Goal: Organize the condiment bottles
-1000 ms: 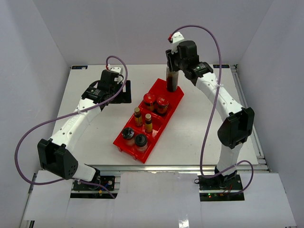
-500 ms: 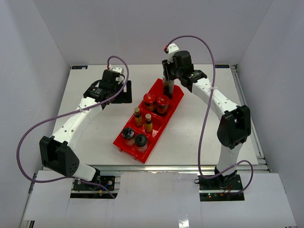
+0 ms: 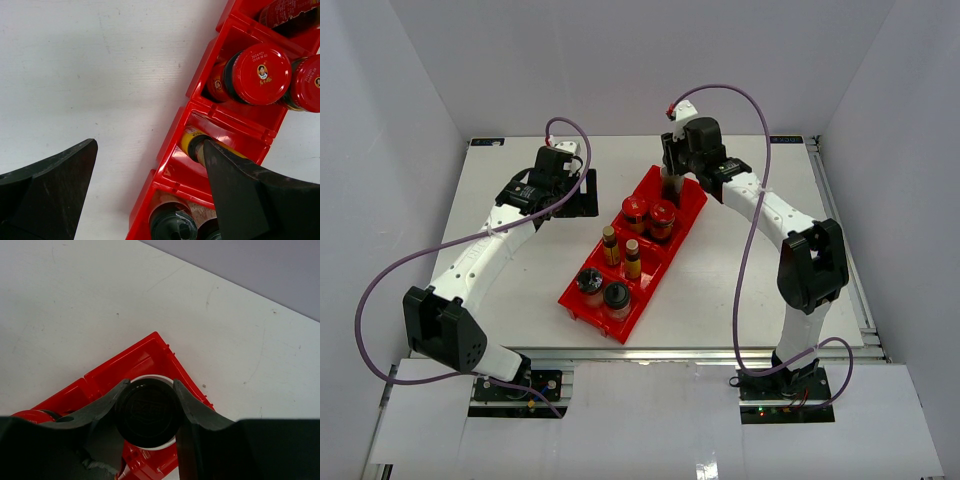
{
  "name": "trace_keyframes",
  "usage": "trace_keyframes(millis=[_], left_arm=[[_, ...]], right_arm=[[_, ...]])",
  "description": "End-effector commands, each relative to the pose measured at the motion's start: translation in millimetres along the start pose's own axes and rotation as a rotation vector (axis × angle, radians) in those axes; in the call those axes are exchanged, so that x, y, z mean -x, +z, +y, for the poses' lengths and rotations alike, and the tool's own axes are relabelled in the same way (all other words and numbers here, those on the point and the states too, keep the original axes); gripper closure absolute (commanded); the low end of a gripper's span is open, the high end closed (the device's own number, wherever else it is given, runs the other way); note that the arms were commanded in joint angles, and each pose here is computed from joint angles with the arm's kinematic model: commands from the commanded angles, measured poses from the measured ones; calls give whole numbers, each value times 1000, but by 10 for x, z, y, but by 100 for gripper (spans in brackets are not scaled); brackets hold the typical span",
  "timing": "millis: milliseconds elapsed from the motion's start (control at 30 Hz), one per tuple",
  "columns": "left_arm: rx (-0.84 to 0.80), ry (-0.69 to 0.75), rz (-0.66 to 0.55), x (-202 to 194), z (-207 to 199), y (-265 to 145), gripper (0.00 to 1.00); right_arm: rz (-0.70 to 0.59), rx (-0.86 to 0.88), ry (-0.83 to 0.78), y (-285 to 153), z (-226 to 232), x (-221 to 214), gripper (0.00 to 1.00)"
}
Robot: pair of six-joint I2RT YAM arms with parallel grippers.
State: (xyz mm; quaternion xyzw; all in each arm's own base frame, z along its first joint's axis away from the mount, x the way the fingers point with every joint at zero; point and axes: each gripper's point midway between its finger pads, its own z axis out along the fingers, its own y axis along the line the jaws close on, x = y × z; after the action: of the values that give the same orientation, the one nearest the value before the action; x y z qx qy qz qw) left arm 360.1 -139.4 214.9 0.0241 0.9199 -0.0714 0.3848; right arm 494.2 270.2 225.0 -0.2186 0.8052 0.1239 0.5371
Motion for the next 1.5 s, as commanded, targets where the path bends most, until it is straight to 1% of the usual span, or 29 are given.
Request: trace_keyframes(millis=[0,67,167,200,267,333,400,500,600,667,767,833,867,933,1000,1067,1133,1333,1467], left_arm=[[-18,-23,-48,161,-35,-67,2],[-18,-24,-48,160,-35,-67,2],[-16,-26,-46,164,-34,-64,2],[-15,-27,-47,175,-36,-68,2],[-14,-29,-48,192,-37,-76,2],[-14,-33,-55,231,-46,-92,2],[-28,-37,-66,284,-80,-119,2],[-67,-40,-88,371,-152,-197,2],[-124,-40,-144,568,-249,-416,2],[-144,-44,-181,695,-279,-554,2],[-224,-47,-313,988,-373,-999,2],[-262,-50,-406,1112,-394,-1267,2],[-289,-45,-424,1126,-429,-1314,2],[-325,-46,-487,1169,-440,-1538,2],[-341,-68,-517,1179,-440,-1659,2],[-364,-87,-548,1170,-432,-1829,2],[-379,-95,-562,1134,-428,-1910,2],[-382,-117,-553,979,-375,-2006,2],[-381,-127,-558,905,-339,-2048,2]], right_arm=[[-220,-26,10,-239,-48,706,68],[-216,-27,9,-239,-45,703,54],[-211,-29,10,-253,-50,698,26],[-211,-29,11,-265,-50,705,20],[-210,-32,10,-297,-56,724,12],[-216,-36,12,-334,-69,789,7],[-200,-47,13,-387,-89,818,5],[-177,-85,22,-509,-157,841,10],[-183,-126,38,-787,-234,959,10],[-159,-155,78,-984,-282,964,10],[-159,-227,125,-1354,-398,1026,10],[-123,-258,129,-1519,-452,942,10],[-118,-271,130,-1633,-471,915,10],[-160,-272,145,-1966,-478,956,10],[-181,-236,154,-2098,-415,860,10],[-249,-195,176,-2403,-354,891,10],[-277,-167,198,-2574,-305,840,10],[-249,-110,238,-2792,-188,536,10],[-226,-88,252,-2828,-136,323,10]])
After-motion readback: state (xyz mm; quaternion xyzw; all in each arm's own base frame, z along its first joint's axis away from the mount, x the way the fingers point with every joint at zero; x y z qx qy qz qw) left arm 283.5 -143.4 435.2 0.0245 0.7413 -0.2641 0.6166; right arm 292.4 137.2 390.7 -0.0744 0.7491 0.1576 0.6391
